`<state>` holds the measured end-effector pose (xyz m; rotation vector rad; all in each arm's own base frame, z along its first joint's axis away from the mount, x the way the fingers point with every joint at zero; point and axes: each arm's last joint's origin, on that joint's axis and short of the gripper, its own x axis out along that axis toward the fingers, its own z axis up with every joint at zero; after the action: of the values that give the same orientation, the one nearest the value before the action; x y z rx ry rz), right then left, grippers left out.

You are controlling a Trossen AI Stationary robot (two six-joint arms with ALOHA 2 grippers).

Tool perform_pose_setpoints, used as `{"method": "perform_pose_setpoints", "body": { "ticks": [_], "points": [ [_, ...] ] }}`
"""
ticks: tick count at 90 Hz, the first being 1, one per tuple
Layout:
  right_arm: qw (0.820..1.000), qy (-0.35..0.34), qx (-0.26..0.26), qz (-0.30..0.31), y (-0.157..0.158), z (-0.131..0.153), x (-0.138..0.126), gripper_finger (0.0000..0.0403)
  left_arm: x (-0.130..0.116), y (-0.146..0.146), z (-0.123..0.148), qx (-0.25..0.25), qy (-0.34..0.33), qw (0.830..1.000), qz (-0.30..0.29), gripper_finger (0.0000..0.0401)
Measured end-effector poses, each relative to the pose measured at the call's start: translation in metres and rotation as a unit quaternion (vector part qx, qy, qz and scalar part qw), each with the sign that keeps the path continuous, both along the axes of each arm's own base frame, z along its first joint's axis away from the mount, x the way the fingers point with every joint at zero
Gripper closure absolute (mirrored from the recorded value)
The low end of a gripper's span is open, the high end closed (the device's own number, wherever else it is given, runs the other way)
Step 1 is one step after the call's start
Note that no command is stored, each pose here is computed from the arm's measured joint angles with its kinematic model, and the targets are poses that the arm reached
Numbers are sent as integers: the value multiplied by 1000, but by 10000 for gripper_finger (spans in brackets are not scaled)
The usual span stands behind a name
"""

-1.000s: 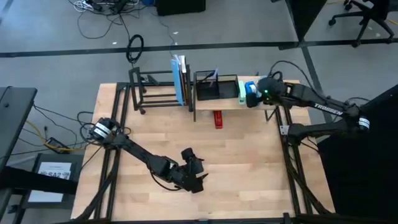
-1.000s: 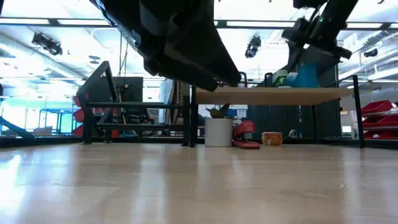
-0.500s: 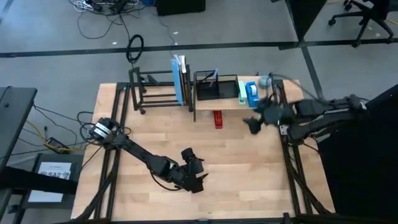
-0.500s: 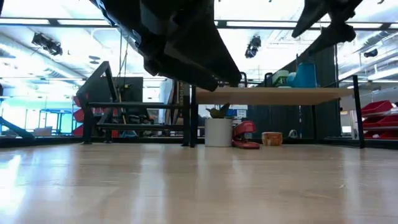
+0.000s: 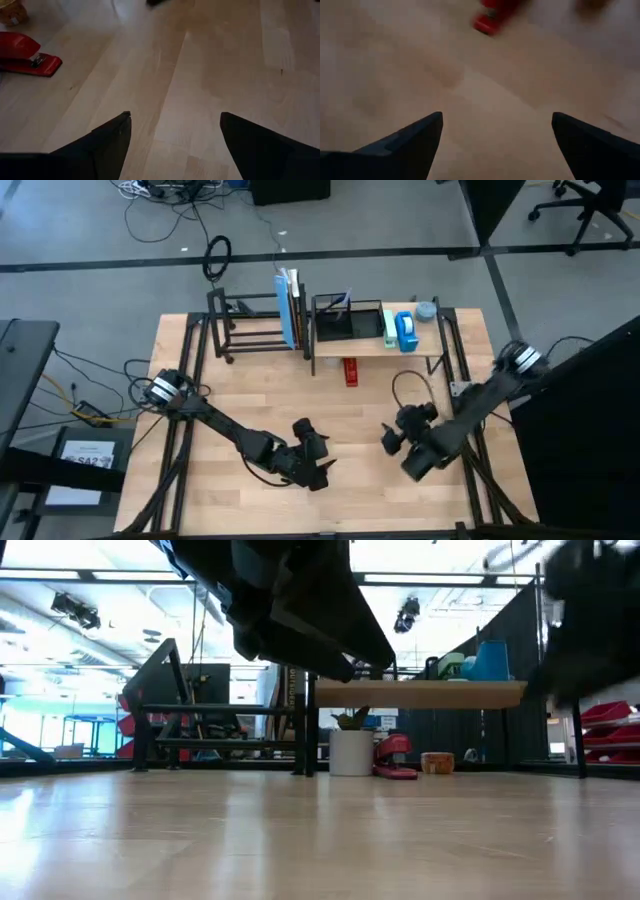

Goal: Stock shelves
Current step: Remove the blue tape dispenser from the shelf

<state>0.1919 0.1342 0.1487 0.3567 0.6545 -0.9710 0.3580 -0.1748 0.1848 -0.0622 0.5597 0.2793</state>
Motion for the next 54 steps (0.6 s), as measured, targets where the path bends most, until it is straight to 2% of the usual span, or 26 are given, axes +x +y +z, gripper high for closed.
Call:
{"method": "perform_pose_setpoints", "body": {
  "ticks": [10, 19, 25, 32, 39, 54],
  "points": [
    [995, -23, -49, -86, -20, -36, 0, 58, 0, 0, 0, 0, 0, 1000, 0, 117],
    [980, -77, -77, -164, -43, -61, -5, 58, 0, 0, 0, 0, 0, 1000, 0, 117],
    [973, -96, -86, -194, -58, -76, -7, 58, 0, 0, 0, -1, 0, 1000, 0, 117],
    [967, -111, -87, -211, -72, -89, -5, 58, 0, 0, 0, -1, -1, 1000, 0, 117],
    [966, -122, -106, -200, -82, -98, -5, 58, 0, 0, 0, -1, -1, 1000, 1, 117],
    [963, -110, -128, -210, -98, -101, 2, 58, 1, 0, 1, -2, -4, 1000, 1, 117]
  ]
}}
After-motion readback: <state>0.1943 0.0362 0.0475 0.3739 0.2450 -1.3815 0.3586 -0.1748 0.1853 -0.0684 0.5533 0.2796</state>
